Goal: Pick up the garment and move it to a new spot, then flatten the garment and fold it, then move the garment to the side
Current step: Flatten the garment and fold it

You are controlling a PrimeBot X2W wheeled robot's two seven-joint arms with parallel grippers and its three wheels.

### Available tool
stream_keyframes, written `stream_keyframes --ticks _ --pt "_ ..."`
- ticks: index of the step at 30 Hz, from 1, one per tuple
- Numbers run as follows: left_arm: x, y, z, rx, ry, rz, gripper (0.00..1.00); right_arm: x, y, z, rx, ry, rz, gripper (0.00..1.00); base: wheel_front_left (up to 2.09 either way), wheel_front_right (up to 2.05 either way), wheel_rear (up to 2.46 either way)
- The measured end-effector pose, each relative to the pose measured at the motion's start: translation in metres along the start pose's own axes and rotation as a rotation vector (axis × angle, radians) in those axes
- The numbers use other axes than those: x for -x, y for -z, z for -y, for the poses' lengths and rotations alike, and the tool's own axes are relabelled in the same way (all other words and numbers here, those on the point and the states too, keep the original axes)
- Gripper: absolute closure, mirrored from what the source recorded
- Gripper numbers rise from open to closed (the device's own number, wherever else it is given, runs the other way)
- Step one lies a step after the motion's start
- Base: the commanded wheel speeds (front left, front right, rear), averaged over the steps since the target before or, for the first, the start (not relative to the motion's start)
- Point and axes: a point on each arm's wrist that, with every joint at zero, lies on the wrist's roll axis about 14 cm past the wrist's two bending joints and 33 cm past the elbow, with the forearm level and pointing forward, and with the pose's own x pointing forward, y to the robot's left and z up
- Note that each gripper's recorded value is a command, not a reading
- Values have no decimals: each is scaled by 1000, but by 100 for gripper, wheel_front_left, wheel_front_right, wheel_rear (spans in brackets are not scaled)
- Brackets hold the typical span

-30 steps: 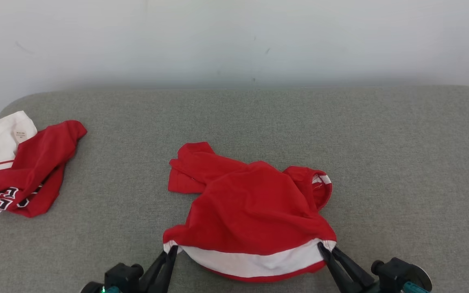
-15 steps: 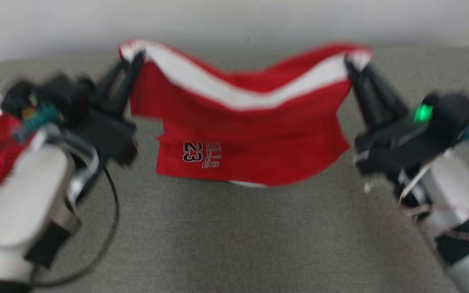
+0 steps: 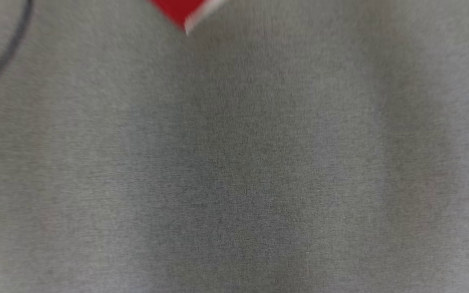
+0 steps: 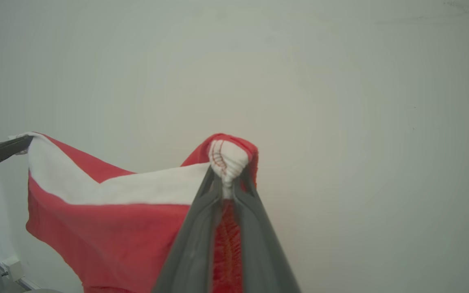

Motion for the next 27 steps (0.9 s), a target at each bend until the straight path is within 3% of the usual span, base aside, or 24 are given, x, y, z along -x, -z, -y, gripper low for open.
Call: stream_keyframes --ticks 4,13,27 --pt "-25 10 -17 -7 -25 12 100 -22 11 25 -22 46 -18 100 0 0 0" --pt "-60 52 -29 11 -40 10 100 -52 55 53 57 76 -92 100 0 0 0" --pt "-50 91 -16 69 -11 -8 100 -34 101 50 51 54 -167 100 0 0 0"
